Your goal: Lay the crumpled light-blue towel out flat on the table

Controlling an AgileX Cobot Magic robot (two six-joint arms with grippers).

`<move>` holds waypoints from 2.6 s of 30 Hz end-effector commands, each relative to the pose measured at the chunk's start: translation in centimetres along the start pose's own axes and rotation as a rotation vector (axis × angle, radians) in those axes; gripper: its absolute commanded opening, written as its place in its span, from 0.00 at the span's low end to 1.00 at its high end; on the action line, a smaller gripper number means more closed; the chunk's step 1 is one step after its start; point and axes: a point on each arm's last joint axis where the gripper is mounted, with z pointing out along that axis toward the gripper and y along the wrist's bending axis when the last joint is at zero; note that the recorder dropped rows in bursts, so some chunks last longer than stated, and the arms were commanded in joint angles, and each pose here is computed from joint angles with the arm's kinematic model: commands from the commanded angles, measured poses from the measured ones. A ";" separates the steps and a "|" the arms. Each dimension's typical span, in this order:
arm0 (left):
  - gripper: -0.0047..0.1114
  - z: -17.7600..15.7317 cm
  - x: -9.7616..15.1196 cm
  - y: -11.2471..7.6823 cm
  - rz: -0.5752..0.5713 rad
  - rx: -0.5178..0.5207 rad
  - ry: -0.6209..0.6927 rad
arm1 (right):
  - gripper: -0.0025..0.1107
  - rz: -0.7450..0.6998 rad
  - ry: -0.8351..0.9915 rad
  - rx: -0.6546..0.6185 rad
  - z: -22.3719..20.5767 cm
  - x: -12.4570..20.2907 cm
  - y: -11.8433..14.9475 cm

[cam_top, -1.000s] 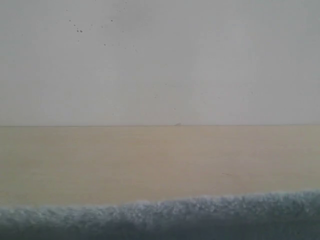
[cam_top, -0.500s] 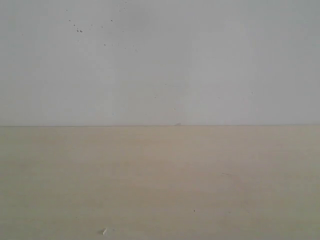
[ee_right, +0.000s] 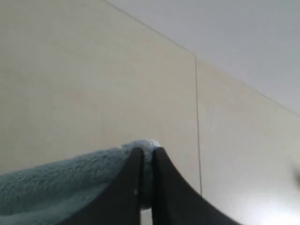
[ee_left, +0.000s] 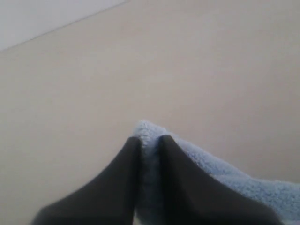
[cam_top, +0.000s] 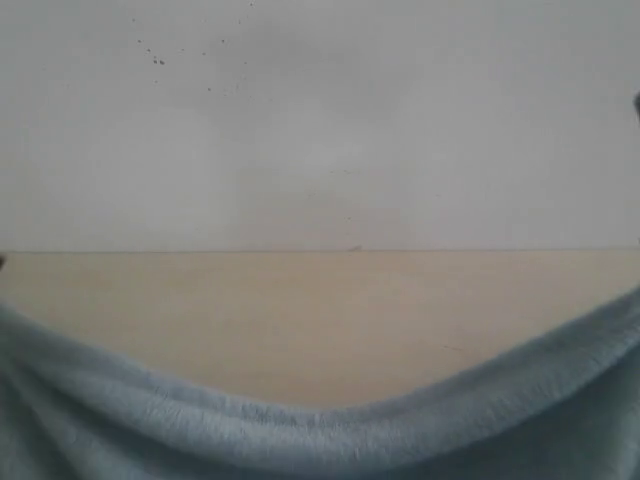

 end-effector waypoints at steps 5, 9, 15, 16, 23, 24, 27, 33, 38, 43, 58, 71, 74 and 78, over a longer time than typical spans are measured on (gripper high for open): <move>0.68 0.4 -7.4 1.6 -0.132 -0.026 -0.159 | 0.52 0.195 -0.175 -0.102 -1.5 -8.5 -3.7; 0.64 -0.9 -6.6 3.1 -0.154 -0.078 -0.165 | 0.41 0.188 -0.158 -0.094 -2.2 -7.9 -4.1; 0.37 -1.1 -2.0 1.4 -0.088 0.047 -0.013 | 0.05 0.134 -0.008 -0.128 -0.8 -4.2 -2.1; 0.32 -1.2 -1.0 1.0 -0.082 0.081 0.006 | 0.02 0.120 0.018 -0.137 -0.5 -3.1 -1.6; 0.09 -1.0 4.5 -0.5 -0.028 0.145 0.050 | 0.02 0.021 0.129 -0.151 1.1 4.2 1.6; 0.08 -0.8 5.3 -0.7 -0.028 0.150 0.056 | 0.02 0.000 0.155 -0.164 1.6 5.3 2.4; 0.08 -0.5 6.8 -1.0 -0.028 0.156 0.077 | 0.02 -0.024 0.191 -0.192 3.0 8.0 4.2; 0.08 -0.1 7.8 -1.3 -0.026 0.163 0.110 | 0.02 0.024 0.212 -0.216 4.5 10.1 5.7; 0.08 -0.1 7.6 -1.4 -0.029 0.164 0.095 | 0.02 0.061 0.337 -0.255 7.5 11.3 6.6; 0.08 0.0 7.5 -1.4 -0.030 0.166 0.076 | 0.02 0.018 0.415 -0.321 10.9 12.3 9.1; 0.08 0.0 7.2 -1.4 -0.033 0.168 0.050 | 0.02 0.033 0.423 -0.241 13.9 13.3 9.0; 0.08 0.0 7.2 -1.4 -0.035 0.169 0.042 | 0.02 0.067 0.446 -0.296 15.1 13.3 9.0; 0.08 0.0 7.2 -1.4 -0.035 0.169 0.042 | 0.02 0.055 0.472 -0.306 15.6 13.8 9.5; 0.08 0.0 7.2 -1.4 -0.035 0.169 0.042 | 0.02 0.043 0.531 -0.300 16.0 14.5 9.8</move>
